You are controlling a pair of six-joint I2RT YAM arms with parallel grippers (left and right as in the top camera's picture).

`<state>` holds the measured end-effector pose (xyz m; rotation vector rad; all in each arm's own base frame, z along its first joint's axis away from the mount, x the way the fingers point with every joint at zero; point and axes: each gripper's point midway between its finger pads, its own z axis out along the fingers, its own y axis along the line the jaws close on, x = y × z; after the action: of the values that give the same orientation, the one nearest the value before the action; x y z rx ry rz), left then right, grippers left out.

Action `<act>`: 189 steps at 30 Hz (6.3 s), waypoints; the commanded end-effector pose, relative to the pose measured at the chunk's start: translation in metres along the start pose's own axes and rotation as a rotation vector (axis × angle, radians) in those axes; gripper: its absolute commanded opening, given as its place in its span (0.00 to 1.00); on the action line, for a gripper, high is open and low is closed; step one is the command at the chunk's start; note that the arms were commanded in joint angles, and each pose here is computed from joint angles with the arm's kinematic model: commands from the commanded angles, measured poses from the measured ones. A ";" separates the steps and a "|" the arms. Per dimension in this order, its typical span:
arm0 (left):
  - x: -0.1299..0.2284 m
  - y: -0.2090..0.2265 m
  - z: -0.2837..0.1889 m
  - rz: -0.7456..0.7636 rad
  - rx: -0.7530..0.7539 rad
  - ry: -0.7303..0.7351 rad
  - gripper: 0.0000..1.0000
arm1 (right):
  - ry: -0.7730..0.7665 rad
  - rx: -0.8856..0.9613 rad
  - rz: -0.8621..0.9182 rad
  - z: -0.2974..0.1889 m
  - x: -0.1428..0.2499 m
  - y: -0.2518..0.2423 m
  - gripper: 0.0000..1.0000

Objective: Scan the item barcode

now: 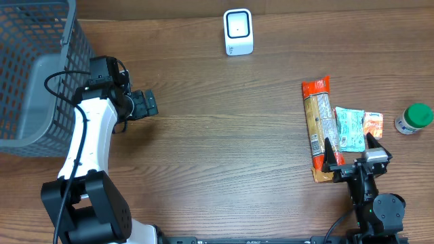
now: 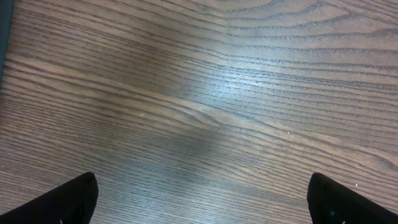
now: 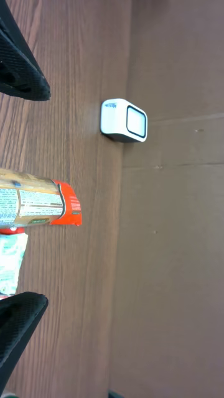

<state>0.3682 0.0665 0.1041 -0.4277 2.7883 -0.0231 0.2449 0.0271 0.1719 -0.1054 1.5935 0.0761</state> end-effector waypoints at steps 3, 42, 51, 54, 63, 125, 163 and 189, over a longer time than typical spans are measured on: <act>-0.005 -0.001 -0.004 0.000 0.000 -0.017 1.00 | -0.002 -0.001 -0.044 0.000 0.002 0.000 1.00; 0.060 -0.029 -0.341 0.112 0.208 -0.993 1.00 | -0.002 -0.001 -0.044 0.000 0.002 0.000 1.00; 0.091 -0.020 -0.363 0.109 0.219 -1.069 1.00 | -0.002 -0.001 -0.044 0.000 0.002 0.000 1.00; 0.103 -0.018 -0.353 0.110 0.211 -1.020 1.00 | -0.002 -0.001 -0.044 0.000 0.002 0.000 1.00; 0.125 0.011 -0.297 0.079 0.036 -0.822 1.00 | -0.002 -0.001 -0.044 0.000 0.002 0.000 1.00; 0.097 -0.025 -0.139 0.157 0.256 -1.363 1.00 | -0.002 -0.001 -0.044 0.000 0.002 0.000 1.00; 0.113 -0.029 -0.090 0.211 0.218 -1.158 1.00 | -0.002 -0.001 -0.044 0.000 0.002 0.000 1.00; 0.113 -0.029 -0.090 0.211 0.218 -1.158 1.00 | -0.002 -0.001 -0.044 0.000 0.002 0.000 1.00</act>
<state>0.2464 0.0036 0.1559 -0.0478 1.6516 -0.0337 0.2449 0.0271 0.1715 -0.1402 1.5924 0.0423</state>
